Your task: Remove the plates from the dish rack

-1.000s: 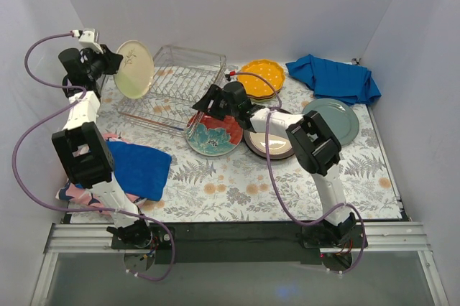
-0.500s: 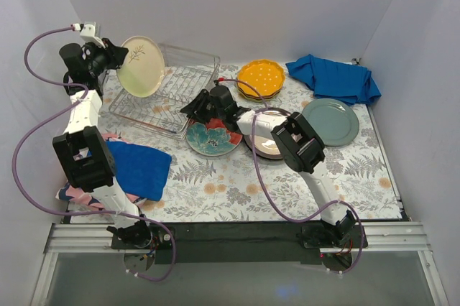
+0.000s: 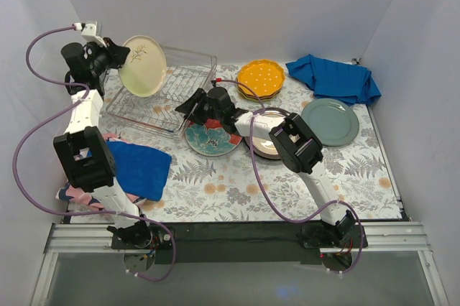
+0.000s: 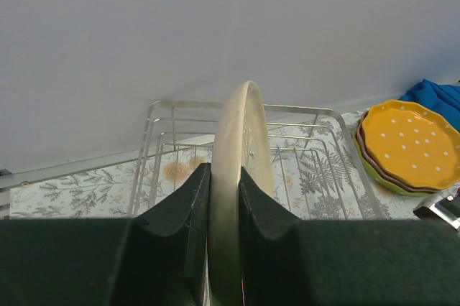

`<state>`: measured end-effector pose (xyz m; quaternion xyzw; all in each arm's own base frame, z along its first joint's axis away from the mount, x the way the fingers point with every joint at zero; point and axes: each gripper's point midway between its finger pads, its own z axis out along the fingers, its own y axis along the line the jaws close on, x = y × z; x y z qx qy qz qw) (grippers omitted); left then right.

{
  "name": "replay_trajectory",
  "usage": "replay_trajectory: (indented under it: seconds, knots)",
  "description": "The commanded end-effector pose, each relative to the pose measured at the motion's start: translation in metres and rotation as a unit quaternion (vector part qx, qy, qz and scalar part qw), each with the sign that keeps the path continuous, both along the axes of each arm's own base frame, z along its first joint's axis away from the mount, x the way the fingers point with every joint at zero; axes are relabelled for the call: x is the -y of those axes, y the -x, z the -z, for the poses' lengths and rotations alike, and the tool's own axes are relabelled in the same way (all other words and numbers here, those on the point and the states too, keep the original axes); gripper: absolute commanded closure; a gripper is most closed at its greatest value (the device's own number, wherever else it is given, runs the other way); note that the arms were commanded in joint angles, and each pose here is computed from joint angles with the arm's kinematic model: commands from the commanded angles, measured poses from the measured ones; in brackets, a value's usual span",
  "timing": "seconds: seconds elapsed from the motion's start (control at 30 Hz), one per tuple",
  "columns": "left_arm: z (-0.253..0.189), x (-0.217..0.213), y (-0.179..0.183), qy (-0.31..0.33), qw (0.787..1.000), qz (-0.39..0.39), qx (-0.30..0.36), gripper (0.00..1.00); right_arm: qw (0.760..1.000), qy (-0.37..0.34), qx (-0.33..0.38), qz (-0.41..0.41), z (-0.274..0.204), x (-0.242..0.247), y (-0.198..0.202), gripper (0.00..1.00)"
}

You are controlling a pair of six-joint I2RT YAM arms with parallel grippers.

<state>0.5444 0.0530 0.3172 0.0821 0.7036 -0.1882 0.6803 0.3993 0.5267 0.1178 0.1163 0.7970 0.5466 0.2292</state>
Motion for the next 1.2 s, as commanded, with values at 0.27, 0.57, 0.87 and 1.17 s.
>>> replay_trajectory:
  seconds: [0.27, 0.57, 0.87, 1.17]
  knots:
    - [-0.133, 0.052, 0.042, -0.031, 0.988, 0.037, 0.149, 1.00, 0.997, -0.002, 0.076, -0.015, -0.046, 0.034, 0.005, 0.30]
    - [-0.133, 0.088, 0.040, 0.019, 0.988, 0.082, 0.128, 1.00, 0.986, -0.003, 0.155, -0.061, -0.094, 0.075, 0.013, 0.24]
    - [-0.133, 0.129, 0.053, 0.111, 0.975, 0.166, 0.097, 1.00, 0.982, 0.022, 0.181, -0.050, -0.098, 0.171, 0.033, 0.20]
    - [-0.116, 0.193, 0.090, 0.207, 0.947, 0.239, 0.050, 1.00, 0.974, 0.034, 0.225, -0.006, -0.110, 0.285, 0.069, 0.17]
